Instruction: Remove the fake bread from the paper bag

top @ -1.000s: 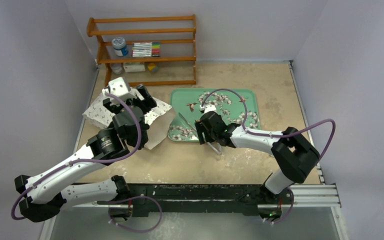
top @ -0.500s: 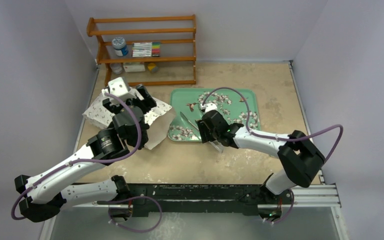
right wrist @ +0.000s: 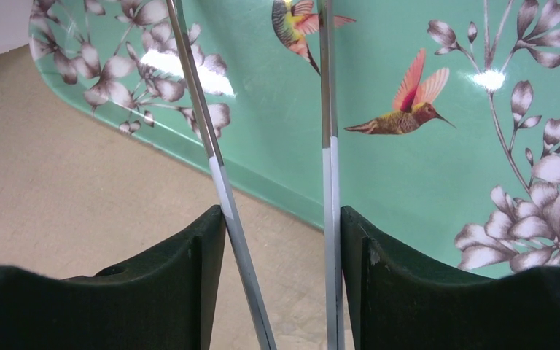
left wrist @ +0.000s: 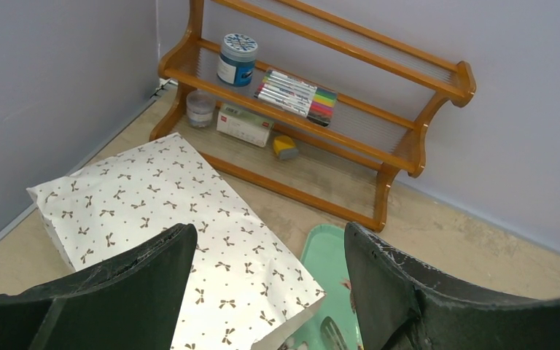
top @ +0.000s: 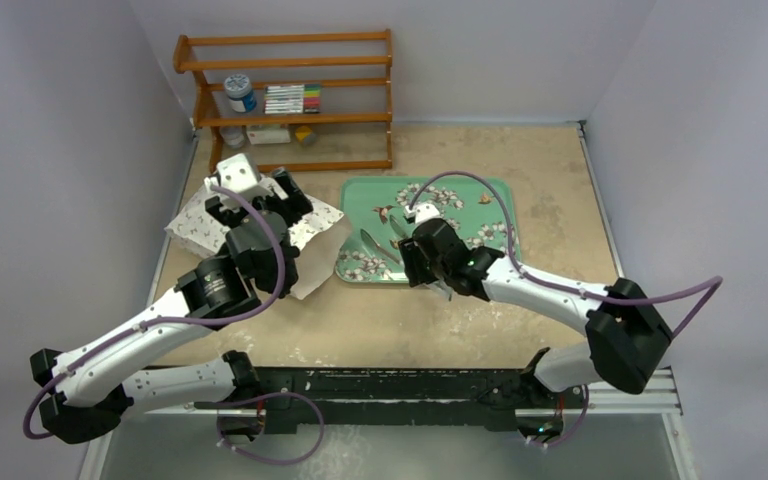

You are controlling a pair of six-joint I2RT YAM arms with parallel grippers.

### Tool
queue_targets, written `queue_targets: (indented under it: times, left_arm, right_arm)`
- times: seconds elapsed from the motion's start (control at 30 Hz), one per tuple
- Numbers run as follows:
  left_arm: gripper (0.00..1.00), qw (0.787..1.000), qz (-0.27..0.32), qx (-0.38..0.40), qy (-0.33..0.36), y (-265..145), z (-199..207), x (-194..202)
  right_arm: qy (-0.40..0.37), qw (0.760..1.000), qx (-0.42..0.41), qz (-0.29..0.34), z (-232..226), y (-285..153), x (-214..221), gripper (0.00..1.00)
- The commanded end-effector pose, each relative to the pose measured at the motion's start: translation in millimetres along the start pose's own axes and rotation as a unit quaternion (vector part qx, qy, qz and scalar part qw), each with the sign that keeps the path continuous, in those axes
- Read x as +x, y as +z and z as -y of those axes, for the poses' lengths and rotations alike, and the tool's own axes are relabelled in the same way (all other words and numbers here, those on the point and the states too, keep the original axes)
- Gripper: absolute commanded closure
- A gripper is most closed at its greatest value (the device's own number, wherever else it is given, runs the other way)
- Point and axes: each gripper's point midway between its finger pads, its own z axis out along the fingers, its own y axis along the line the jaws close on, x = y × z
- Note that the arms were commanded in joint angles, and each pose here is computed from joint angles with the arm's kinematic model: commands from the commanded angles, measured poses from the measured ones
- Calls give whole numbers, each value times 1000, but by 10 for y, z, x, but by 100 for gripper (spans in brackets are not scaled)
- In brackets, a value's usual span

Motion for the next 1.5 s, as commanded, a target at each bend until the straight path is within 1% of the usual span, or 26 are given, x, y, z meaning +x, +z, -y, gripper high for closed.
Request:
queue_targets:
  times: [0.0,0.3,0.67,0.9,1.07,1.23,1.47]
  left_arm:
    - [26,1000,9,-8,-12,3,-1,-115]
    - [25,1000,10,-11,-2,26,38,-103]
    - [25,1000,-4,-19,7,138,32,-49]
    - [25,1000,-7,-22,0,177,3,-61]
    - [25,1000,-11,-21,-3,193,18,-50]
    - [25,1000,-17,-20,-3,221,30,-44]
    - [24,999,-34,-16,2,345,13,39]
  right_arm:
    - [-4,1000,-15,21,-40,-189,-105,44]
    - [11,998,-49,38,-132,-495,-157,45]
    - [1,994,-89,60,-356,-920,-222,46]
    - [-4,988,-129,84,-490,-1212,-315,46]
    - [-18,981,-162,104,-660,-1330,-398,46]
    - [-34,975,-185,120,-845,-1289,-490,46]
    - [-50,973,-172,148,-1008,-993,-693,45]
